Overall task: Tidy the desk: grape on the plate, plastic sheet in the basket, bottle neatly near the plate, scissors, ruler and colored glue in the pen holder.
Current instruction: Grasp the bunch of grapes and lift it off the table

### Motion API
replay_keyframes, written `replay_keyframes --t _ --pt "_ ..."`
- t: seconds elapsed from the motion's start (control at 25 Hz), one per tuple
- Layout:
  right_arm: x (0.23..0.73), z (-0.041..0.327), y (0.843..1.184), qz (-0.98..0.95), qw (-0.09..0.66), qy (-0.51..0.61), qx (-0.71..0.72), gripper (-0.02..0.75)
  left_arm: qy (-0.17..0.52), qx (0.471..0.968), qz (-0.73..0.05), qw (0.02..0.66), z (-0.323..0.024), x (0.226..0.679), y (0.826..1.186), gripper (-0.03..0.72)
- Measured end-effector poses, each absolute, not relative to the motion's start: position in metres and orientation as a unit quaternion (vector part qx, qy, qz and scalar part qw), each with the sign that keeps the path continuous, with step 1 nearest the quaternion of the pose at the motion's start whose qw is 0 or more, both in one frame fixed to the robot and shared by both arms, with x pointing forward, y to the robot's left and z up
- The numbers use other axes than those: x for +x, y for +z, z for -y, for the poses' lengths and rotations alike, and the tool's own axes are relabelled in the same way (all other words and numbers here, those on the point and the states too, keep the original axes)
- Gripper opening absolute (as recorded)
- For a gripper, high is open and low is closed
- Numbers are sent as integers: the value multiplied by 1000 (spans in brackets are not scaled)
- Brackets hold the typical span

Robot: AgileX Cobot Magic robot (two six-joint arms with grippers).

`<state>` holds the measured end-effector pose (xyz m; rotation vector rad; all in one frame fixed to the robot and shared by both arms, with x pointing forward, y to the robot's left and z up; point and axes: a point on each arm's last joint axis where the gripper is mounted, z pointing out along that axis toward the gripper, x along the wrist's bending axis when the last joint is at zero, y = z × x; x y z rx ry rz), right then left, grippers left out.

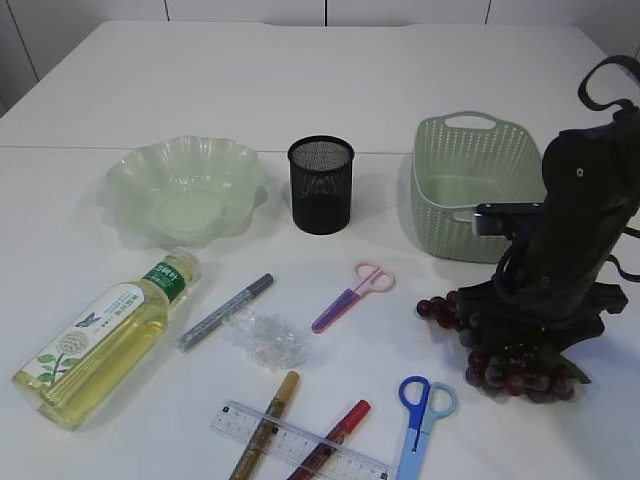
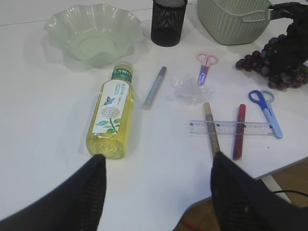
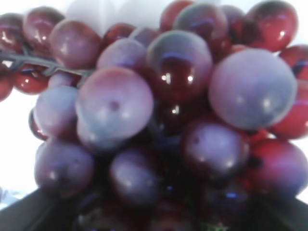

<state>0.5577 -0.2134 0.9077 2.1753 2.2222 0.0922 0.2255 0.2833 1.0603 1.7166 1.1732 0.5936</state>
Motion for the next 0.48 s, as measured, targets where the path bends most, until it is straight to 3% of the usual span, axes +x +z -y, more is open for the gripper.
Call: replay_keyframes --t 0.16,0.4,0.48 --pt "558 213 907 -711 12 33 702 520 242 701 -479 470 -283 225 1060 493" --pt "558 212 908 -710 11 34 703 286 242 701 -479 470 -283 225 1060 487" --pt "558 212 908 -710 9 30 703 242 242 701 -479 470 -283 225 1060 486"
